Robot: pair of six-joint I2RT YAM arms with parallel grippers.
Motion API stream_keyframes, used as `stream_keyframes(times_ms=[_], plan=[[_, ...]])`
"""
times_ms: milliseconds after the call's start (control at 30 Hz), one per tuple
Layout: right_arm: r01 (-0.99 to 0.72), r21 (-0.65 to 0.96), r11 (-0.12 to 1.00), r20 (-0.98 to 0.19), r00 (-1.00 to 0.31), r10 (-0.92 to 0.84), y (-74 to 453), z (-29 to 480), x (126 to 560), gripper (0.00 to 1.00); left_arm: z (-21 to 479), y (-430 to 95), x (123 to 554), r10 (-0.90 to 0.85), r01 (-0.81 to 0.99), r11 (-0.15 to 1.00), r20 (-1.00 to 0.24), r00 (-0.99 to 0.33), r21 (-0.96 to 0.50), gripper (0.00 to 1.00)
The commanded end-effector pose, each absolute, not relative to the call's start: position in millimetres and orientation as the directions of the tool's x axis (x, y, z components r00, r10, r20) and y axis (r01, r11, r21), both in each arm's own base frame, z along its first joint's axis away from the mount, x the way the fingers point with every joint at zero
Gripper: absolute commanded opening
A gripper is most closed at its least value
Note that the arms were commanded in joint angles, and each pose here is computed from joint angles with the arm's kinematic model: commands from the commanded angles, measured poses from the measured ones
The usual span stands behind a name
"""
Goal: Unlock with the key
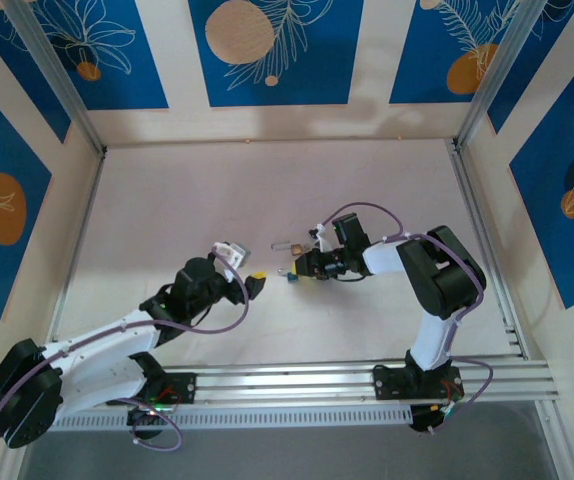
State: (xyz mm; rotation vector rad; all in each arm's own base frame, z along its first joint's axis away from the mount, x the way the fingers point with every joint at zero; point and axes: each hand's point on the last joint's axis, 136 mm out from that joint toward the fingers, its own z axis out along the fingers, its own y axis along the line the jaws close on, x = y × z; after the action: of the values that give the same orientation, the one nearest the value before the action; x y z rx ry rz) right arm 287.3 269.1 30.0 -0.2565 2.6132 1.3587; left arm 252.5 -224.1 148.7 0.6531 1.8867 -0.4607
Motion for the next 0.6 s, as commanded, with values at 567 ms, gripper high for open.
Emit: stream_keyframes(times_ms=[567], plan=[[-0.299,0.502,0.812,-0.372,-0.922,-0.109,249.7,34.6,306.1,0.47,152.0,-217.5,254.5,0.22,0.61,0.792,-0.928,-0.3,-0.009,0.84]])
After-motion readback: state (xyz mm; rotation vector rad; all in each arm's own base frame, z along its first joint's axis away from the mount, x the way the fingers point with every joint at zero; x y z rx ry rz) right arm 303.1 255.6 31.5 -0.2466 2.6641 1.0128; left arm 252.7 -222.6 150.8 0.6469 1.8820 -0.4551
